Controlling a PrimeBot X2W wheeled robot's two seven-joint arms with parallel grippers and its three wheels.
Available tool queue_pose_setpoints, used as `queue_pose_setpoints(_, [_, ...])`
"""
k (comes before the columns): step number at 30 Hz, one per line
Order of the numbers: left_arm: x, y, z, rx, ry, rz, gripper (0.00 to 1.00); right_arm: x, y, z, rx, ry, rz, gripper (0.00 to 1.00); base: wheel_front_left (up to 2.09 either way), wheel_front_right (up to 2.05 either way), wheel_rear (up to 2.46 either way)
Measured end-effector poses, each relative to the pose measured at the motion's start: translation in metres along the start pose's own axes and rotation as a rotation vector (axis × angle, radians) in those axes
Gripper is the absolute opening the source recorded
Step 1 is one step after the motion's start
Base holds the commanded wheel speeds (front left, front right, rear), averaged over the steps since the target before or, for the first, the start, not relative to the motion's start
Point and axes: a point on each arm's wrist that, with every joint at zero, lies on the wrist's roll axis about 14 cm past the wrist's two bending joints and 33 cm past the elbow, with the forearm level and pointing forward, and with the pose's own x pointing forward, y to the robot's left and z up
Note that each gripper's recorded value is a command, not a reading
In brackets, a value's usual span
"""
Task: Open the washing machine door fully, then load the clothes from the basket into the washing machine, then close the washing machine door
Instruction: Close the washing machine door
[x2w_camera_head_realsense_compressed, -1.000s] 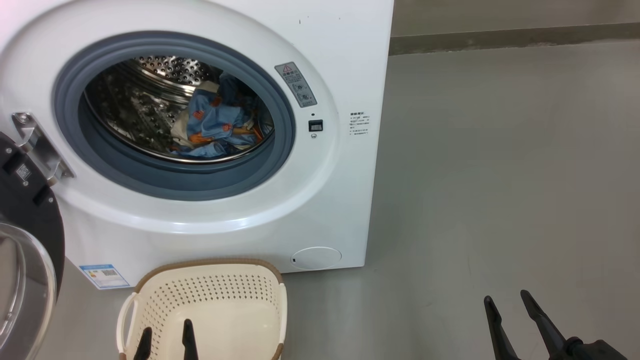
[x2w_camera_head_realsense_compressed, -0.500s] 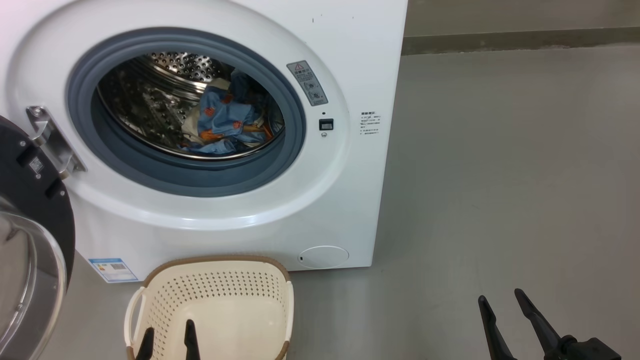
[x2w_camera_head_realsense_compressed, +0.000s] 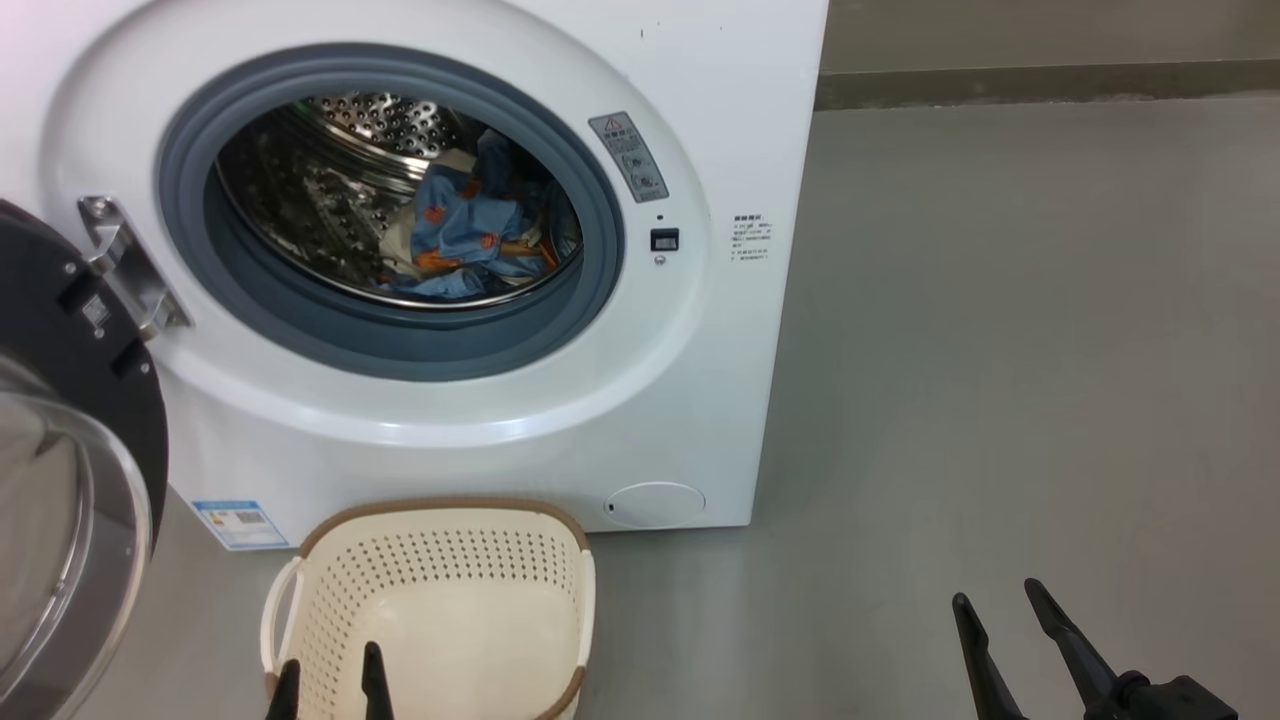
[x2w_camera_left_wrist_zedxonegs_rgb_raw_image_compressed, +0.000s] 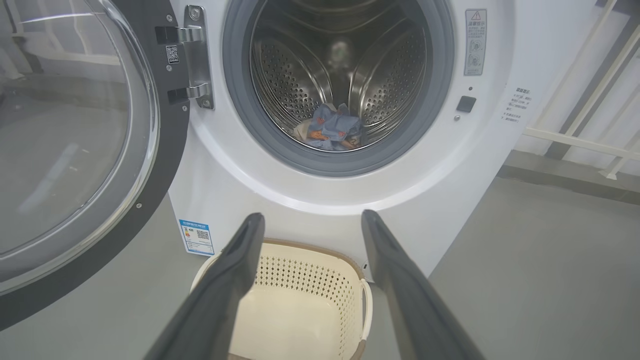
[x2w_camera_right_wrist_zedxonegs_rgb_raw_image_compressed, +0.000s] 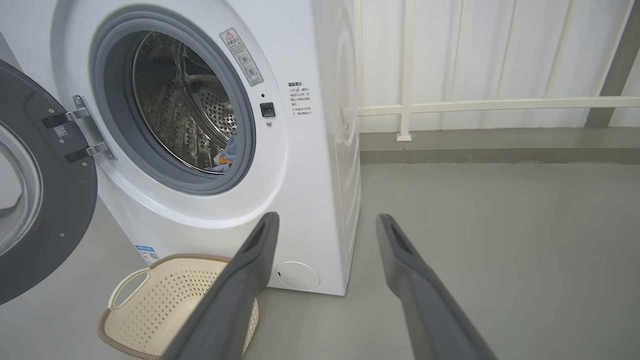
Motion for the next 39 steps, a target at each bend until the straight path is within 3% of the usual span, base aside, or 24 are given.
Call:
queue_pose_setpoints(12, [-0.001,-0.001,-0.002,0.0,0.006,0.001,1.0,0.001,0.001,-0.001,0.001,0.004,0.005,1.0,-1.52,1.52,0.0])
queue_pose_setpoints(27, [-0.004,0.008,0.0,-0.002,-0.001,0.029,1.0,0.008,0.01,-0.004,0.006,0.013,0.034,1.0,-0.03,0.03,0.0])
queue_pose_setpoints(34, [-0.013,0.03,0.011,0.001,-0.036,0.104,1.0,0.029,0.035,-0.003,0.012,0.002,0.123,1.0,0.0,0.0,0.0])
queue_pose_setpoints(39, [-0.029,0.057,0.021,0.001,-0.069,0.201,1.0,0.049,0.07,-0.005,0.011,0.003,0.247,1.0,0.0,0.0,0.0])
